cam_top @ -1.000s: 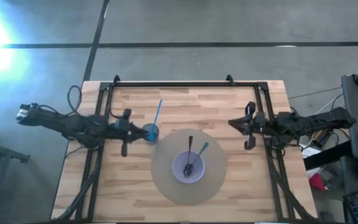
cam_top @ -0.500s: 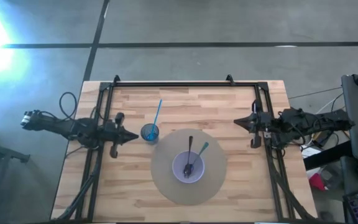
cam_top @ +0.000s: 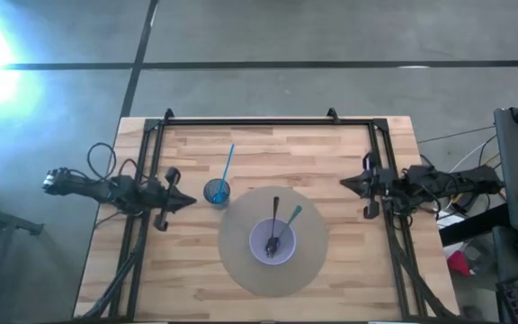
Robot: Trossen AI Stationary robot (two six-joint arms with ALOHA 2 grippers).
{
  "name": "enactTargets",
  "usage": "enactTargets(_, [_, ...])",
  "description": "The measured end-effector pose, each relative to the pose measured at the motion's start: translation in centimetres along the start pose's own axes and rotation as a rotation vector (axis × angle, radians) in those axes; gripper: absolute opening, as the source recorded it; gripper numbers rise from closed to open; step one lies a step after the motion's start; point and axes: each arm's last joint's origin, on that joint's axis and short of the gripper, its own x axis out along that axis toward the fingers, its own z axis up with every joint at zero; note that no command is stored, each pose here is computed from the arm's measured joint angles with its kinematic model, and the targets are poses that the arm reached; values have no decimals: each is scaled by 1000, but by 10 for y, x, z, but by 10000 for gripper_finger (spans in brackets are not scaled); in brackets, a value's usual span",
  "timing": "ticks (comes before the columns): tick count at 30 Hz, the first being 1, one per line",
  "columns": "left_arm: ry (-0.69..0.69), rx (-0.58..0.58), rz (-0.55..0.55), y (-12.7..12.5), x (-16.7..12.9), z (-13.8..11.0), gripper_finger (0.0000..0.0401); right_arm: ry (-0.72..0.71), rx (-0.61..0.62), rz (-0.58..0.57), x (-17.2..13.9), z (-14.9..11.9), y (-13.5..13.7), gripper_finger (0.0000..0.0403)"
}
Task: Pick & Place Utensil
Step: Return to Home Position
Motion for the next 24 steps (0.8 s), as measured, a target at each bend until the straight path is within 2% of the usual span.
enactTargets(15, [-11, 51, 1, 0, -2, -2, 0, -38, -5, 81, 2, -52, 3, 8])
enactTargets(18, [-11, 72, 20, 1, -2, -2, 0, -55, -32, 90, 3, -61, 4, 8])
enactTargets(24, [-11, 108, 87, 3, -2, -2, 0, -58, -130, 86, 2, -61, 3, 8])
